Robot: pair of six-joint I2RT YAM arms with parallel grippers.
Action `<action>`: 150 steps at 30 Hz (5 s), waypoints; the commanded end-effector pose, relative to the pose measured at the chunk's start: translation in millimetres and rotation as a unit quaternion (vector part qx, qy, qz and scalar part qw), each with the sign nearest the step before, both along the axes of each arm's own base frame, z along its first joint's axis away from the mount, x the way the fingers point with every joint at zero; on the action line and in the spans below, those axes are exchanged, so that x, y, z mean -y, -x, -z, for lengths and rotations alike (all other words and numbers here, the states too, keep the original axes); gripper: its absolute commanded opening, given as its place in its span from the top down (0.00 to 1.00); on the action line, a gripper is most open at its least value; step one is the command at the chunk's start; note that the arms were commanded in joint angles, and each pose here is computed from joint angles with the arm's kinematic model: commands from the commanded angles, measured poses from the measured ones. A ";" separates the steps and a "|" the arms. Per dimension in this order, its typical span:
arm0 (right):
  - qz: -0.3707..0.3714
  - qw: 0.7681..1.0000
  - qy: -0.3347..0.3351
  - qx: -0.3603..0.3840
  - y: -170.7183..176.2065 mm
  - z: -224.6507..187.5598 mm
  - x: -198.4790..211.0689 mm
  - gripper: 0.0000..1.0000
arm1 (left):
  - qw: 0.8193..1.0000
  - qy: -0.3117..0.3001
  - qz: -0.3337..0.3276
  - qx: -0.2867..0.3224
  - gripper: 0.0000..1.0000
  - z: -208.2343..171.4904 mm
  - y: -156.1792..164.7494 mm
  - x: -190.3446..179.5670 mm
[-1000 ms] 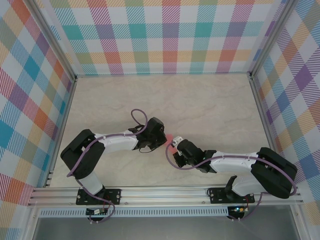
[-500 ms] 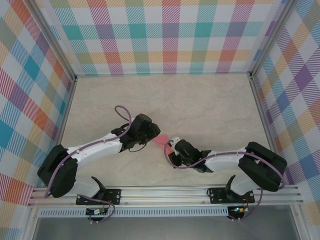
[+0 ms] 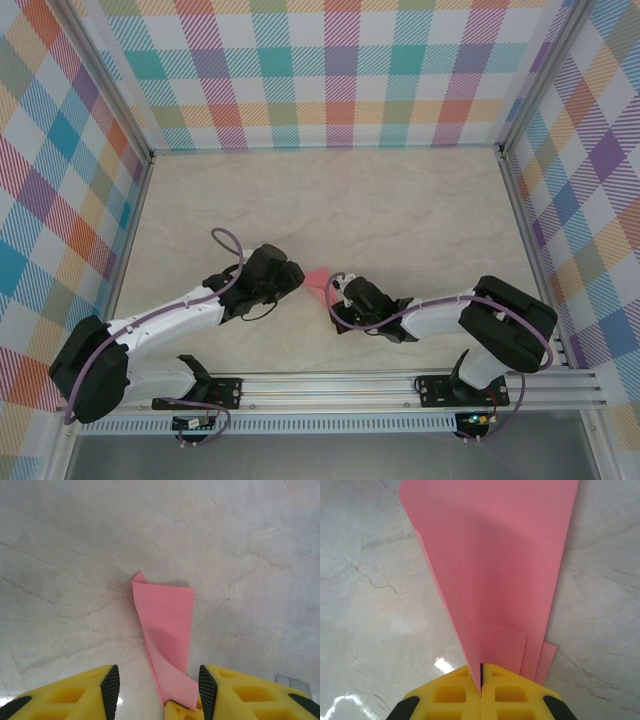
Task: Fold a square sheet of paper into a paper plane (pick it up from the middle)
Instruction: Fold the wing for the fifth time at the center of the table.
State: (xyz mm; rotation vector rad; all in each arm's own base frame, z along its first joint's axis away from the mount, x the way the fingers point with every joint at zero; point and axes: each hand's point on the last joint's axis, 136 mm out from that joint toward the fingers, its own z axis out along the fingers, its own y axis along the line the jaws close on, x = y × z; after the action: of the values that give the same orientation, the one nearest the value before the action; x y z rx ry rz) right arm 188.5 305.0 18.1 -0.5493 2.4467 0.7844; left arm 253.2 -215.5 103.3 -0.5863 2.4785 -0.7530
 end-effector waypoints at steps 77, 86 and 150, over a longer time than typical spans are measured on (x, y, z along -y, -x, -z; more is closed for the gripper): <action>-0.088 0.991 0.102 0.018 13.5 -21.8 14.6 0.70 | 0.993 -0.039 0.030 -0.107 0.89 58.9 -18.7 43.8; -0.079 0.991 0.109 0.019 11.0 -17.6 15.1 0.88 | 0.993 -0.039 0.030 -0.107 0.89 58.1 -19.0 44.5; 0.047 0.959 -0.122 -0.252 16.6 2.5 1.8 0.96 | 0.990 0.095 0.100 0.032 0.59 9.0 9.1 48.1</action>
State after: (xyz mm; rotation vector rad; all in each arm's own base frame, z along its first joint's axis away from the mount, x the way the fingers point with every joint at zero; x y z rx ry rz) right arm 174.1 306.2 19.7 -0.1818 2.7065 1.2704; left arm 244.5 -268.3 80.6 -0.4023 2.5158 -1.0768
